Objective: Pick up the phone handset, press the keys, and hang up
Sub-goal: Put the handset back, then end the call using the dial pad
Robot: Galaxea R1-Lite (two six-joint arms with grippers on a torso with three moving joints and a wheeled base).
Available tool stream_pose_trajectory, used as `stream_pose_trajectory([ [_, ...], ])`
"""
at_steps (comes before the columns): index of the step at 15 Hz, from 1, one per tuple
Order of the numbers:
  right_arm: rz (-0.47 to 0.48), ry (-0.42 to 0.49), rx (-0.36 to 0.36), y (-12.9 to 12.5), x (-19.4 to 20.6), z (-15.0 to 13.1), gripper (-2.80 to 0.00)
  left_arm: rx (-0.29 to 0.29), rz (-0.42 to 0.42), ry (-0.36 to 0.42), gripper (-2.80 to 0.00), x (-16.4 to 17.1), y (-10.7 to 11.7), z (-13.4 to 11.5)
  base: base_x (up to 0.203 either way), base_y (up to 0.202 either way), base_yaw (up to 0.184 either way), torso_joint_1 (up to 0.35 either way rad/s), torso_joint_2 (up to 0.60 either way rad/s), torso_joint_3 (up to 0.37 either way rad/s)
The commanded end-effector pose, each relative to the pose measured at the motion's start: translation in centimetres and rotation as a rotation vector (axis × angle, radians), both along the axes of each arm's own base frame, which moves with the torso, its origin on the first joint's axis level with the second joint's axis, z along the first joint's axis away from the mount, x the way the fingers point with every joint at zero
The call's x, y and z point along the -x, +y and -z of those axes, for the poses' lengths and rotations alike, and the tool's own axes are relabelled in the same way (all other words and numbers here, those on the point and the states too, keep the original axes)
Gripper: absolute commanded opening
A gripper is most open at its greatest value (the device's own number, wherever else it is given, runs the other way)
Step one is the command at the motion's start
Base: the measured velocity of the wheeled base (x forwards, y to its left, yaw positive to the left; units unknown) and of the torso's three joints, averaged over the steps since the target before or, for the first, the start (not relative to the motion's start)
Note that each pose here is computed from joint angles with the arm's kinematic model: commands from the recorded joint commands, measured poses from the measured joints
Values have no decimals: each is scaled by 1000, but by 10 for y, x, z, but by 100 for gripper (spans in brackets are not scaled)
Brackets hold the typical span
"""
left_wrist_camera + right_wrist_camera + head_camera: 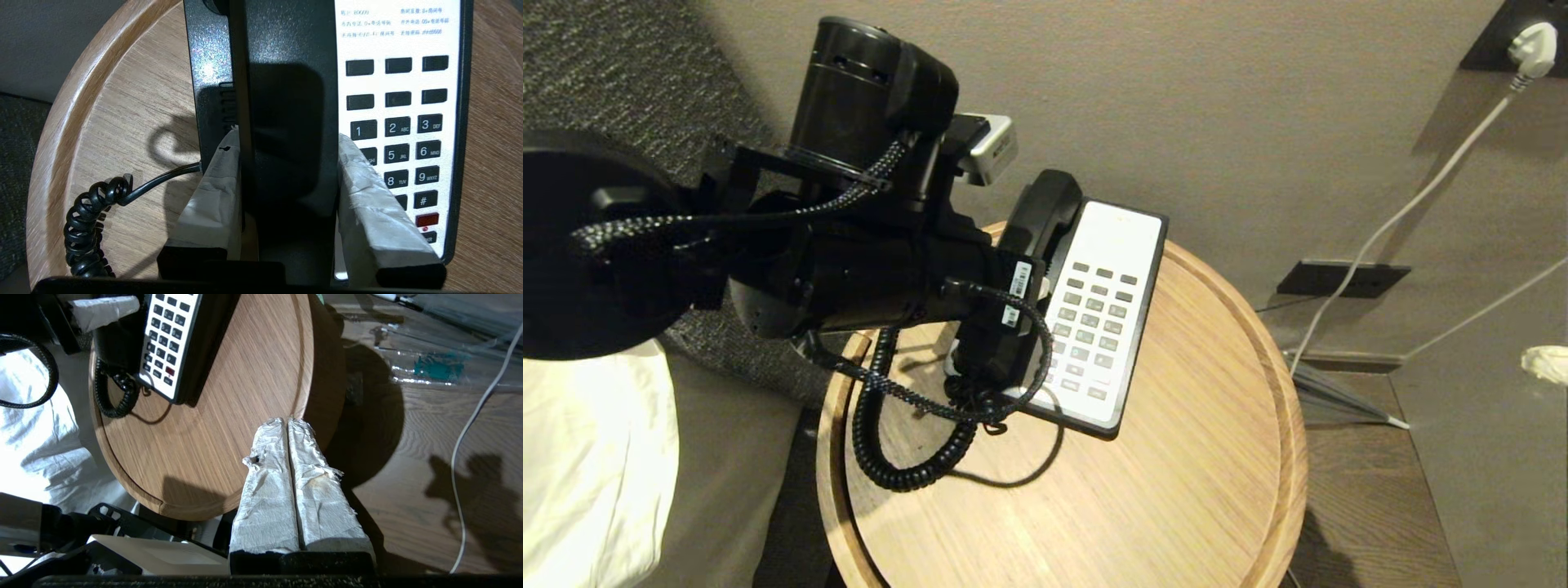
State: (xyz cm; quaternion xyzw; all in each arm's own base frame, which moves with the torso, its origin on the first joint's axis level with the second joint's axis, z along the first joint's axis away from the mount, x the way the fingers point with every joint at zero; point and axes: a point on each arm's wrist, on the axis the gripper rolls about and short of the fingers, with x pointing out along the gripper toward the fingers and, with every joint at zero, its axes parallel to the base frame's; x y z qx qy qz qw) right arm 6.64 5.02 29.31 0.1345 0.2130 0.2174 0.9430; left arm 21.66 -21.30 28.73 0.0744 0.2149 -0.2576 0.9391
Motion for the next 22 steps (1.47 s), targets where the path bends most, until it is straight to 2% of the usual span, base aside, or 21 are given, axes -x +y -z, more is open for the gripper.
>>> stream_pose_trajectory([
  [1, 1, 8, 4, 0, 0, 3, -280, -6, -10, 7, -280, -3, 1, 3, 0, 0, 0, 0, 0, 0],
  [6, -1, 7, 3, 0, 1, 3, -280, 4, -13, 1, -280, -5, 3, 0, 0, 0, 0, 0, 0, 0],
  [7, -1, 6, 3, 0, 1, 3, -280, 10, -7, -1, -114, -5, 2, 0, 0, 0, 0, 0, 0, 0],
  [8, 1, 9, 4, -1, 1, 3, -280, 10, -9, -1, 0, -6, 2, 0, 0, 0, 0, 0, 0, 0],
  [13, 0, 15, 9, -1, 2, 5, -280, 36, -18, -34, 0, -3, 8, -13, 0, 0, 0, 0, 0, 0],
  [15, -2, 18, 14, -1, 1, 7, -280, 86, -24, -84, 0, 10, 23, -37, 0, 0, 0, 0, 0, 0],
  [17, -22, 25, 15, 3, -2, 7, -280, 139, -37, -139, 0, 33, 50, -62, 0, 0, 0, 0, 0, 0],
  [18, -51, 32, 11, 5, -4, 5, -280, 172, -39, -172, -280, 50, 66, -74, 0, 0, 0, 0, 0, 0],
  [22, -174, 67, -3, 29, -22, -8, -280, 332, -53, -300, -280, 119, 131, -108, 0, 0, 0, 0, 0, 0],
])
